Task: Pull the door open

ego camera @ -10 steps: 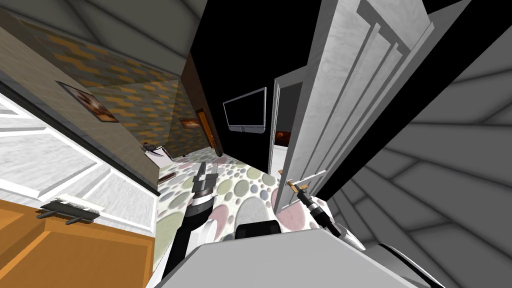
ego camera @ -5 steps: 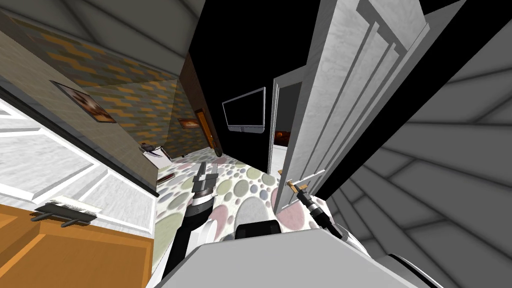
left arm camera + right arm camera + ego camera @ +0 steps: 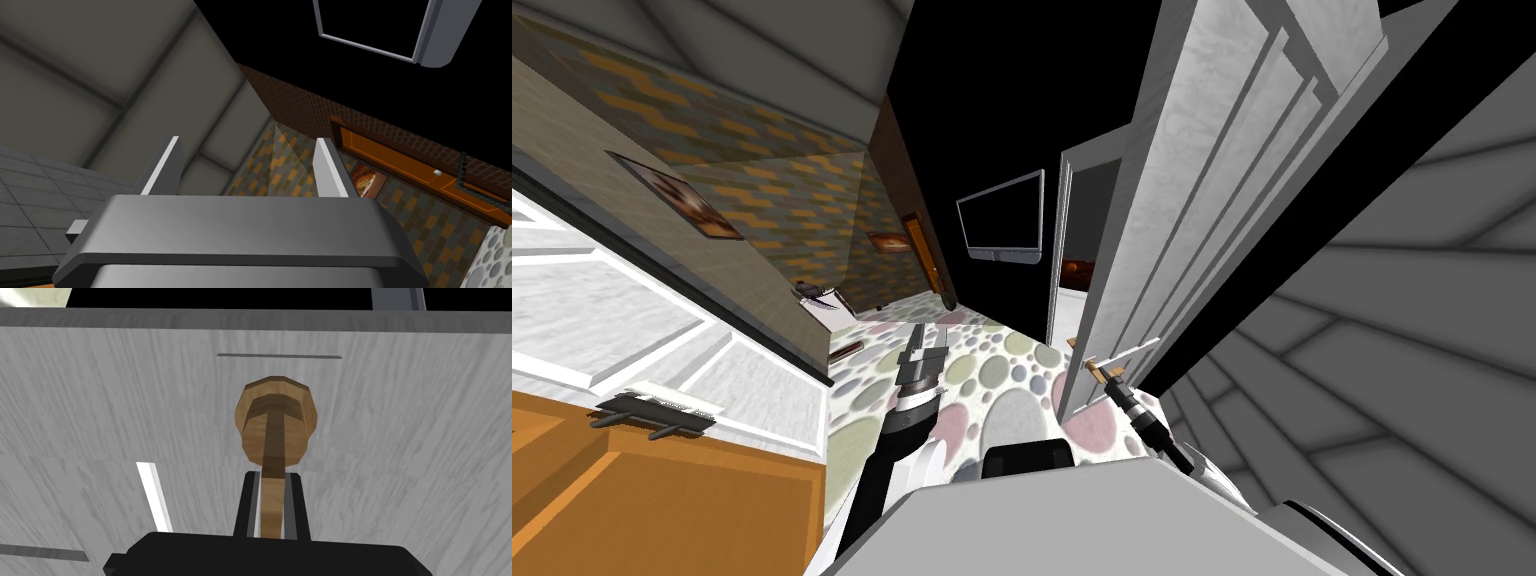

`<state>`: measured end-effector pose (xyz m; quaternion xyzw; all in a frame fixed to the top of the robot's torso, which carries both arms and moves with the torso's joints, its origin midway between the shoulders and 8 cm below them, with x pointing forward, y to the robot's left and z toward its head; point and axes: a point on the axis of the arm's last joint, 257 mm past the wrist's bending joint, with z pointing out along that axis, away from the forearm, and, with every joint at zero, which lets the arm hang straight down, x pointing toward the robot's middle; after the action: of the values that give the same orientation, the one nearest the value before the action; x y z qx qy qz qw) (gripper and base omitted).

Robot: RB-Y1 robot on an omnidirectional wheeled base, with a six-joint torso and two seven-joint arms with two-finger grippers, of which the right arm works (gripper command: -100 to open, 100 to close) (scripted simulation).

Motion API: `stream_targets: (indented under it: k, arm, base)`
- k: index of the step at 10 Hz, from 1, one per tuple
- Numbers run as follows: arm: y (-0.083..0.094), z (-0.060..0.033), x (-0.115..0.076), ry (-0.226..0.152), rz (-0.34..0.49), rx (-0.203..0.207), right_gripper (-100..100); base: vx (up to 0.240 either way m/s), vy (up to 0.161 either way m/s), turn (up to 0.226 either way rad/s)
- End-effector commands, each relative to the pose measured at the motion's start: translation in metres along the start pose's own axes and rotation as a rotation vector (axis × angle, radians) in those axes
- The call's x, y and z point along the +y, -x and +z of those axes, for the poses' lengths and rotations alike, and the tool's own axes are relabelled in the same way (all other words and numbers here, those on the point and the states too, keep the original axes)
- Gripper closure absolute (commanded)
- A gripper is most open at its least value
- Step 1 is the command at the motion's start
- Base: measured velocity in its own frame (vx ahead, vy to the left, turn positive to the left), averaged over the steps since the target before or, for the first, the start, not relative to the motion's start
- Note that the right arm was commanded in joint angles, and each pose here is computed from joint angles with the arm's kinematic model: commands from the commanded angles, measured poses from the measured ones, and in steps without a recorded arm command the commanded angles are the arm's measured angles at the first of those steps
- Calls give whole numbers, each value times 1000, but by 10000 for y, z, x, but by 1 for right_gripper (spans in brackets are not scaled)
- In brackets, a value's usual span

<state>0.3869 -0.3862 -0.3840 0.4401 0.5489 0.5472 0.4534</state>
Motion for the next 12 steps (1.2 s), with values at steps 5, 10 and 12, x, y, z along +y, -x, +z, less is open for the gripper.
stream_targets:
  k: [5, 10, 12]
  arm:
    - [-347, -21, -51, -6, 6, 86, 100]
    - [-445, -16, -50, -5, 6, 114, 100]
    - [-541, -21, -57, -7, 8, 140, 100]
  base:
    - [-140, -85, -12]
    - [-38, -34, 3]
    - [-47, -50, 4]
